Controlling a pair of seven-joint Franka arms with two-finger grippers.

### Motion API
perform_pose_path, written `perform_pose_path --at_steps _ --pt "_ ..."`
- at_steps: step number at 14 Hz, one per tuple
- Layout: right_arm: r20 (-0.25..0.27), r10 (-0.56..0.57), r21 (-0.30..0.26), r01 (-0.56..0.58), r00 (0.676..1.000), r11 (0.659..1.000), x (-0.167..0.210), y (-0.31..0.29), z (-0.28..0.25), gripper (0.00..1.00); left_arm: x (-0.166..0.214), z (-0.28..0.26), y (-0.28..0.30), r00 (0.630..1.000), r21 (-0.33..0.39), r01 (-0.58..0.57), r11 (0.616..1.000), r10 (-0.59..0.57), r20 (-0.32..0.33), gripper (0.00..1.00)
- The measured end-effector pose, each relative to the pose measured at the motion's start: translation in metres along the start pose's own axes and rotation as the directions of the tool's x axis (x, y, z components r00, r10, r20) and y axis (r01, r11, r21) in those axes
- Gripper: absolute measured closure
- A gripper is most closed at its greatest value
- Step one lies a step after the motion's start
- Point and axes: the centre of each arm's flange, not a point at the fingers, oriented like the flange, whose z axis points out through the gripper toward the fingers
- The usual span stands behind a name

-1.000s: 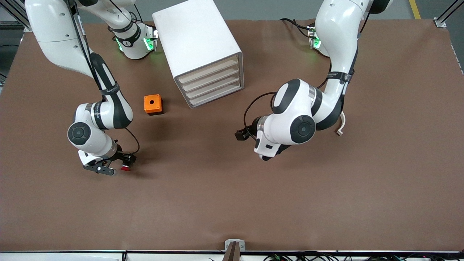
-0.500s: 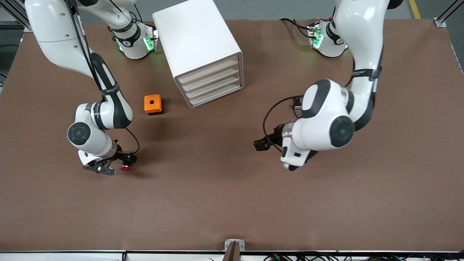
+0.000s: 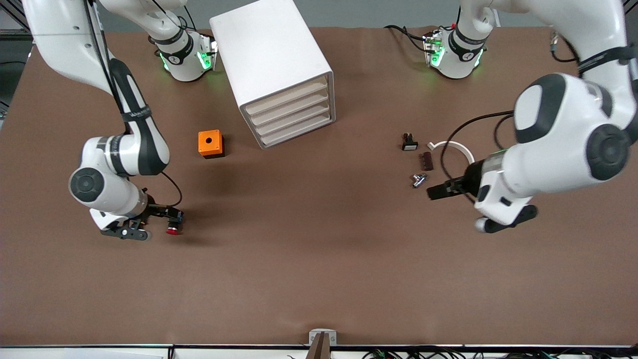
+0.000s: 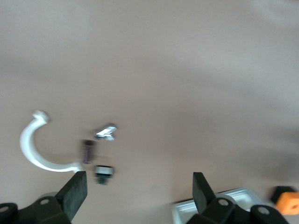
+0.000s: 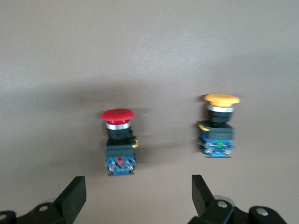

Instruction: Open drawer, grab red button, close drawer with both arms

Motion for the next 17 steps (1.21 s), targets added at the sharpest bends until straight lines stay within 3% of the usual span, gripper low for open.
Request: perform_pose_path --at_steps 6,10,17 --pt "0.046 -0.046 0.009 0.046 0.998 0.999 0.004 0.073 -0.086 0.00 -0.003 -0.059 -0.114 0.991 0.068 -0.134 0.989 0.134 -0.002 0.00" --pt "0.040 -0.030 0.015 0.029 0.999 0.999 -0.002 0.092 -0.139 0.00 -0.033 -0.063 -0.145 0.981 0.112 -0.196 0.974 0.196 0.009 0.00" --pt "-0.002 -0.020 0.062 0.020 1.000 0.998 -0.043 0.097 -0.232 0.00 -0.076 -0.066 -0.173 0.964 0.143 -0.220 0.965 0.237 -0.122 0.00"
